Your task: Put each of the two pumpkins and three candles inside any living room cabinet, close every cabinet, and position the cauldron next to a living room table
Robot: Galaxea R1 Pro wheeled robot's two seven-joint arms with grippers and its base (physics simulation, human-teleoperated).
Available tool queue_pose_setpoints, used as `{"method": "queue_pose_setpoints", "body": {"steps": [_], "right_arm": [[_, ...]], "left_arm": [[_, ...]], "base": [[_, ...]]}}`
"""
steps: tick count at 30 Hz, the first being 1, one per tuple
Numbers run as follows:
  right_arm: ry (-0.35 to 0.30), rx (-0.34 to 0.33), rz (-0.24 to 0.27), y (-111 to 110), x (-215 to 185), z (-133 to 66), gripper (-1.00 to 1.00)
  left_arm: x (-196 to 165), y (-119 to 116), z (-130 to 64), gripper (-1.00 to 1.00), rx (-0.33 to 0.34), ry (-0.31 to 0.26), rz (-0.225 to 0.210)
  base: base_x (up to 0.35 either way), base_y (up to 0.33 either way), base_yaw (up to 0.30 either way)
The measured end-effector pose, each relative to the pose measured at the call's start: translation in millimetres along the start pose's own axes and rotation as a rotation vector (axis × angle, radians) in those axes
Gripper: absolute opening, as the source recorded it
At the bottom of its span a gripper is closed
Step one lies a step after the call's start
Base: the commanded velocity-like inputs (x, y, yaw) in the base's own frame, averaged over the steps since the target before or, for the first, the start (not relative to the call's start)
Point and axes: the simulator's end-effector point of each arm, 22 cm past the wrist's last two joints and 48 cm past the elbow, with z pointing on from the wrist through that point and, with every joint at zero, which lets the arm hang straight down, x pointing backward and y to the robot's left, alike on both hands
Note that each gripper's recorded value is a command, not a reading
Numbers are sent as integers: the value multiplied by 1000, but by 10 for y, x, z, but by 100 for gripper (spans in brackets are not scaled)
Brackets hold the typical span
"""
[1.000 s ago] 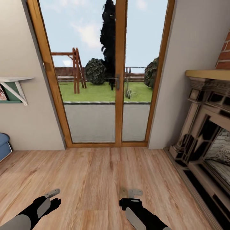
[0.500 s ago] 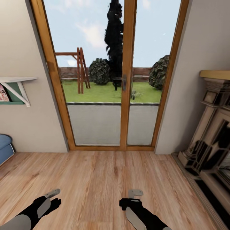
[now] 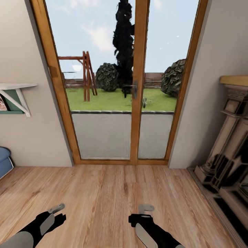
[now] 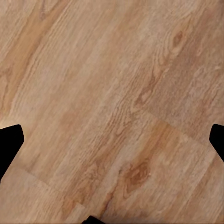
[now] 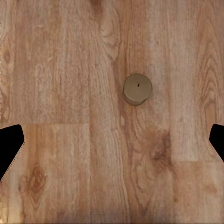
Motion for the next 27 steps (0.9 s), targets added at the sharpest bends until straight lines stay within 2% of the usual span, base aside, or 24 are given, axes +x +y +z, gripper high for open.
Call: {"method": "queue_pose_setpoints", "body": {"steps": [11, 19, 27], "right_arm": [[23, 19, -5, -86, 111, 46, 100], [29, 23, -7, -106, 135, 57, 100], [31, 3, -6, -63, 143, 60, 100]], "left_arm": [[1, -1, 0, 100, 0, 0, 0], [1, -1, 2, 100, 0, 0, 0], [1, -1, 1, 100, 0, 0, 0]], "base": [[162, 62, 0], [62, 56, 0], [88, 81, 0]]}}
